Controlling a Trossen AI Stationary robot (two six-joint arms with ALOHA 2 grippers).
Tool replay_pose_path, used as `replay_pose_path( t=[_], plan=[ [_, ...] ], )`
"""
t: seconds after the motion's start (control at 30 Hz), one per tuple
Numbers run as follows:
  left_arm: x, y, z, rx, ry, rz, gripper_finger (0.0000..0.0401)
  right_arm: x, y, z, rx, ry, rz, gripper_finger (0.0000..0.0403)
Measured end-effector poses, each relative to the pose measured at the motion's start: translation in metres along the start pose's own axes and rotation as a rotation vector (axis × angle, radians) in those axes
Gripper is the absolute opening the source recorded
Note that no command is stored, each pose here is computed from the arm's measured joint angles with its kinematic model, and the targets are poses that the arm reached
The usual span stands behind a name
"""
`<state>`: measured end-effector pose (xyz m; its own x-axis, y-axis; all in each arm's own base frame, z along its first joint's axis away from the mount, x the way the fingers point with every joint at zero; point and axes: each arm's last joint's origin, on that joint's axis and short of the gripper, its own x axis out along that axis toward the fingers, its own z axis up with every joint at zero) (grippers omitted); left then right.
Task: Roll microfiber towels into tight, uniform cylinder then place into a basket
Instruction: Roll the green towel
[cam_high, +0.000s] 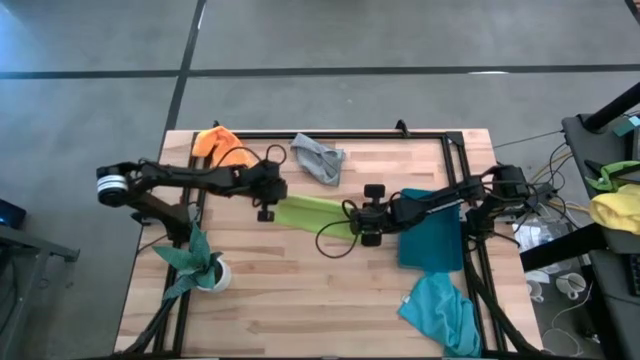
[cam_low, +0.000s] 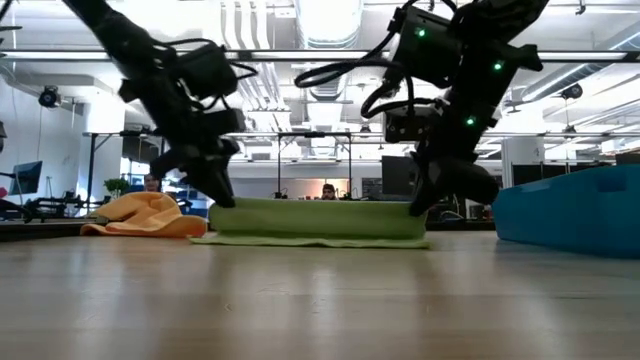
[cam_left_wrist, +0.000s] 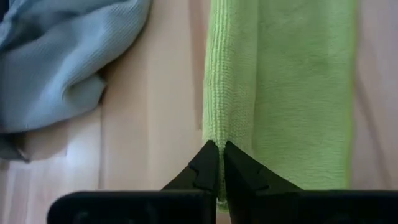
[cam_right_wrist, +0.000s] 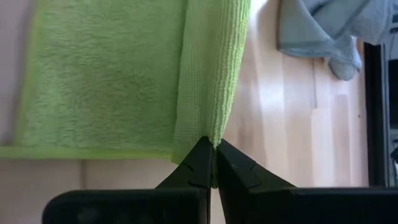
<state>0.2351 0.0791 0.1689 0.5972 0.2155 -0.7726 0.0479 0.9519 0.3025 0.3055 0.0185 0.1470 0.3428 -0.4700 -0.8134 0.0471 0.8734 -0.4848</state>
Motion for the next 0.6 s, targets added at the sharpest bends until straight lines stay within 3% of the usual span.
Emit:
replay_pose_path(
  t=[0.2,0.3,0.47,0.6],
  plan=[
    [0.007,-0.018,-0.008,0.146,-0.004,0.073,0.0,-0.003,0.008,0.001,-0.013,-0.016,0.071,0.0009],
    [0.01,-0.018,-0.008,0.151,0.004,0.088,0.0,-0.004,0.01,0.001,-0.018,-0.022,0.086,0.0009],
    [0.016,-0.014,-0.005,0.171,0.015,0.21,0.0,-0.006,0.011,0.001,-0.041,-0.017,-0.01,0.0009],
    [0.022,-0.014,-0.003,0.193,-0.005,0.231,0.0,-0.005,0.011,-0.001,-0.053,-0.01,-0.019,0.0009]
  ],
)
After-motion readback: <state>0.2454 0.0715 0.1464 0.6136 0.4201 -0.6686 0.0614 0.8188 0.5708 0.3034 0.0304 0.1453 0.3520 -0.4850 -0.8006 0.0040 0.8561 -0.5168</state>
